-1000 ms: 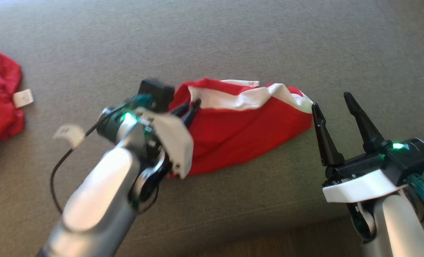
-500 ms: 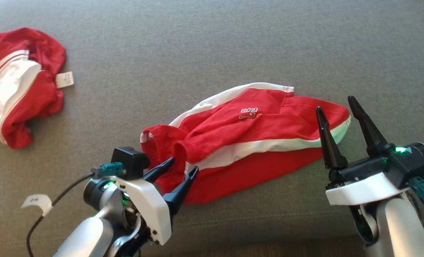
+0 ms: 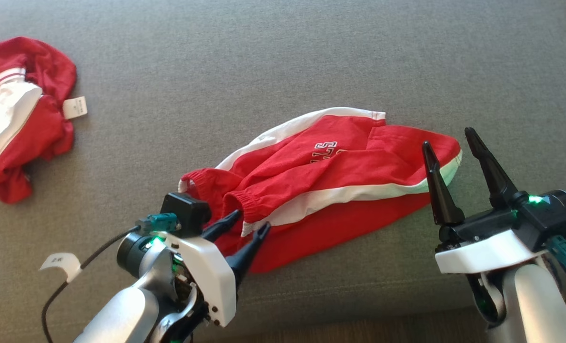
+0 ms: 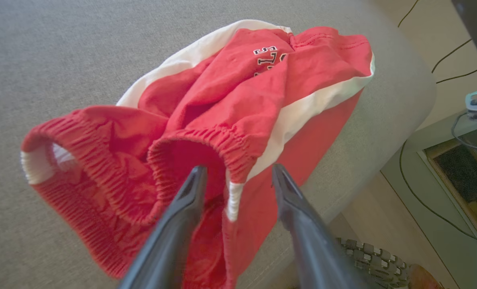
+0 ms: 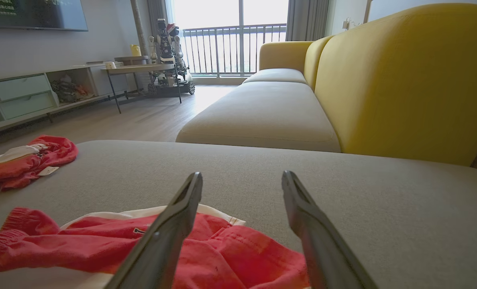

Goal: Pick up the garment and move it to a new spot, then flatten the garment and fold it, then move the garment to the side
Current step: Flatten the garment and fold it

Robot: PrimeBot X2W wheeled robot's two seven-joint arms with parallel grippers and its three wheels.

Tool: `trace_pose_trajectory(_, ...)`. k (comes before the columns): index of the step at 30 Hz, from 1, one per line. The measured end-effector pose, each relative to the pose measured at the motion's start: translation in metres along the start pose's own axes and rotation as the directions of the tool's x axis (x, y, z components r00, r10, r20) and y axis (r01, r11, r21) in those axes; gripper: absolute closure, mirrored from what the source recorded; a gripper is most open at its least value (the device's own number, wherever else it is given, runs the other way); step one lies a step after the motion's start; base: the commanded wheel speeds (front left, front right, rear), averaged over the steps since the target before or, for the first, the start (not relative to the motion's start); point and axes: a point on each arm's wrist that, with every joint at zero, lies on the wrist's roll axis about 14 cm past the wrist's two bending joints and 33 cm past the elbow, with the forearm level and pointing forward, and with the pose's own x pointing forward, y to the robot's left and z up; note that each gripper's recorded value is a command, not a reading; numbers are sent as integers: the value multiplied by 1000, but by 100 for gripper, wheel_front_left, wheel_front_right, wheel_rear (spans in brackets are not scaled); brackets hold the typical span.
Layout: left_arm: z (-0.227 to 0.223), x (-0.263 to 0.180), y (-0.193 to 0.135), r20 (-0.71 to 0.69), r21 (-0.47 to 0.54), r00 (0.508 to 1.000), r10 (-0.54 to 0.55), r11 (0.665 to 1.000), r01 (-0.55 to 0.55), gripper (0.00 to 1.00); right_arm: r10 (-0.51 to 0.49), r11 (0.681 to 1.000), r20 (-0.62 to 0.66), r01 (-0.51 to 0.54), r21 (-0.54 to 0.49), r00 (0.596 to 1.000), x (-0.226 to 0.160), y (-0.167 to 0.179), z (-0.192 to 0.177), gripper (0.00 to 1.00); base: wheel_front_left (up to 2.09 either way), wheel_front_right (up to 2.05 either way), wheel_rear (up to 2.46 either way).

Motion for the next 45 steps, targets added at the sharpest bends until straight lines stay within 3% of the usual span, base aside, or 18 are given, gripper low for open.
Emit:
trace_pose_trajectory(1, 0, 1, 0, 0, 0, 1000, -1, 1000, 1, 51, -2, 1000, -1, 2, -1, 1000, 0, -1, 0, 0, 0, 0, 0)
trace_pose_trajectory(3, -1, 1, 1, -2, -3, 1000, 4, 1000, -4, 100, -4, 1000, -2, 4, -1, 1000, -1, -2, 0, 0, 0, 0, 0)
trace_pose_trajectory(8, -11, 1, 7, -53, -10, 998, 28, 1000, -29, 100, -6, 1000, 1, 6, 6, 1000, -1, -2, 0, 0, 0, 0, 0)
trace_pose_trajectory(13, -5, -4, 14, -15, -22, 998, 55, 998, -55, 100, 2, 1000, 1, -2, 10, 1000, 1, 1, 0, 0, 0, 0, 0)
trace_pose_trajectory(25, 7, -33, 57, 61, -23, 979, 195, 981, -194, 100, -39, 986, -241, 76, 146, 970, -19, -4, -78, 0, 0, 0, 0)
trace_pose_trajectory(35, 8, -38, 61, 75, -29, 972, 221, 975, -219, 100, 0, 973, -324, 75, 219, 946, -19, 12, -106, 2, 0, 0, 0)
trace_pose_trajectory(36, 8, -38, 61, 77, -29, 972, 222, 975, -220, 100, 1, 969, -332, 81, 232, 943, -21, 13, -108, 19, 0, 0, 0)
trace_pose_trajectory(37, 9, -38, 61, 82, -29, 971, 224, 974, -223, 100, 2, 968, -341, 84, 238, 940, -23, 14, -110, 45, 0, 0, 0)
trace_pose_trajectory(38, 9, -38, 62, 83, -30, 970, 227, 974, -225, 100, 5, 968, -346, 83, 238, 938, -24, 15, -111, 45, 0, 0, 0)
trace_pose_trajectory(39, 9, -38, 61, 83, -29, 971, 226, 974, -224, 100, 8, 968, -349, 81, 239, 937, -25, 16, -112, 81, 0, 0, 0)
trace_pose_trajectory(40, 10, -38, 61, 84, -28, 971, 225, 974, -223, 100, 11, 967, -352, 80, 242, 936, -26, 17, -113, 100, 0, 0, 0)
trace_pose_trajectory(45, 11, -39, 60, 88, -23, 971, 223, 975, -222, 100, 12, 963, -357, 85, 255, 934, -29, 18, -113, 100, 0, 0, 0)
